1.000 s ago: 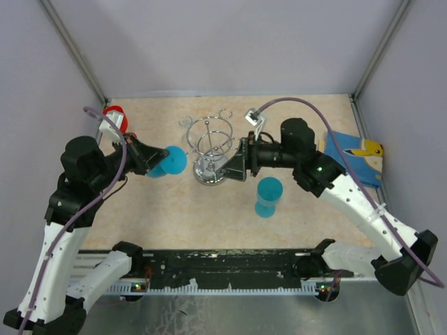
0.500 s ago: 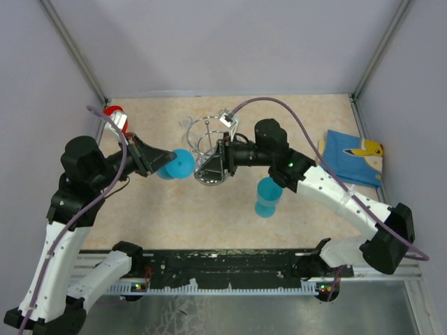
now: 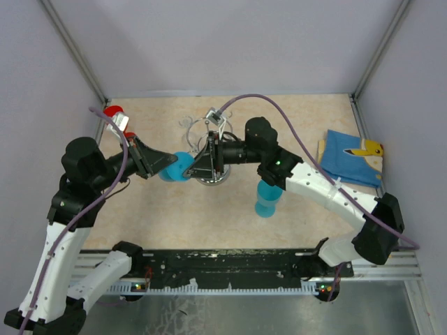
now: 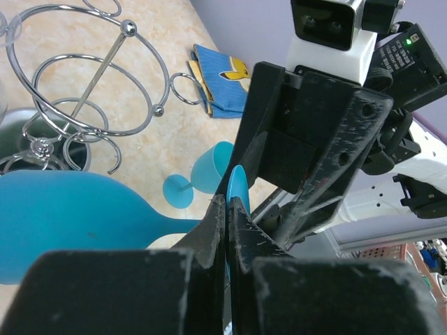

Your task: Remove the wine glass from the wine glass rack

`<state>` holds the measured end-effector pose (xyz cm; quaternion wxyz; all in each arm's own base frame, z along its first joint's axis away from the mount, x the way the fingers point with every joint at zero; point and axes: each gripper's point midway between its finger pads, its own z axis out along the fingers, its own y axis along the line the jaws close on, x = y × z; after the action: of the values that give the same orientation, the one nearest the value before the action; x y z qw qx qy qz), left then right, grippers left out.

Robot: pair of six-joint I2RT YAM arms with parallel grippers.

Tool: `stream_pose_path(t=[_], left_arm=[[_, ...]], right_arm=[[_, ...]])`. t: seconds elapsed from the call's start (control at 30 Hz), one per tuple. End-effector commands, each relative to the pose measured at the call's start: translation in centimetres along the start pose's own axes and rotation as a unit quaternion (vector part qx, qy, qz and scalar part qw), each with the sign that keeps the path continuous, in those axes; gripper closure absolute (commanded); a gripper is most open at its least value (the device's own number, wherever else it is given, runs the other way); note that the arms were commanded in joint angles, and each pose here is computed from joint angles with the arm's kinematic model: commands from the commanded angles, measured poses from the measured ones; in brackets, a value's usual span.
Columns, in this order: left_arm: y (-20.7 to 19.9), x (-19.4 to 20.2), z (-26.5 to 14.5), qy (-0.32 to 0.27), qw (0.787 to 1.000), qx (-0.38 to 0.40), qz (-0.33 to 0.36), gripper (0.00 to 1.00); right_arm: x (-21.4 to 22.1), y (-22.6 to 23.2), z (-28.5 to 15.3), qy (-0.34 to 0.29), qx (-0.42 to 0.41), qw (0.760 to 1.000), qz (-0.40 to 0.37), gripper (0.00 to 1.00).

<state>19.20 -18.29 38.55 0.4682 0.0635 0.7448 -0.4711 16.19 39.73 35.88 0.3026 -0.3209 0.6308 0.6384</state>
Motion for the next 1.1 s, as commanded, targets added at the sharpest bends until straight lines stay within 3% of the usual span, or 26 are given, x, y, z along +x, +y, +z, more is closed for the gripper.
stream_pose_path(t=[0.0,0.07,0.13,0.27,0.37,0.43,0.67,0.87,1.07], left_arm=[[-1.1,-0.2,-0.2,-0.005,1.000,0.027,0.013,1.00],[-1.1,-0.2,-0.3,-0.007,1.000,0.025,0.014,1.00],[-1.1,-0.4,-0.5,-0.010,1.000,0.021,0.018,1.00],[-1.6,-0.7,-1.0,-0.015,0.999,0.019,0.023,0.98],[-2.6,-1.4,-1.8,-0.023,0.999,0.024,0.032,0.80],[-3.2,-2.0,-2.5,-0.034,0.998,0.022,0.043,0.64],[-4.3,-4.0,-4.6,-0.062,0.996,-0.007,0.071,0.42],[-3.0,-4.8,-4.5,-0.079,0.993,-0.045,0.079,0.39],[2.1,-5.5,-3.7,-0.108,0.979,-0.146,0.088,0.40]], right_arm=[[-2.0,3.0,0.7,-0.014,-0.047,0.998,-0.028,0.62],[-2.0,3.1,0.8,-0.013,-0.049,0.998,-0.026,0.84],[-2.1,3.2,0.7,-0.014,-0.048,0.998,-0.025,1.00],[-2.5,4.0,0.1,-0.020,-0.049,0.998,-0.027,1.00],[-2.6,5.4,-0.5,-0.021,-0.065,0.997,-0.025,1.00],[-2.6,6.3,-0.8,-0.020,-0.074,0.997,-0.024,1.00],[-2.6,9.3,-1.6,-0.010,-0.137,0.990,0.001,1.00],[-3.3,10.4,-2.4,-0.012,-0.130,0.991,-0.020,1.00],[-7.0,8.5,-4.5,-0.041,0.041,0.991,-0.122,1.00]])
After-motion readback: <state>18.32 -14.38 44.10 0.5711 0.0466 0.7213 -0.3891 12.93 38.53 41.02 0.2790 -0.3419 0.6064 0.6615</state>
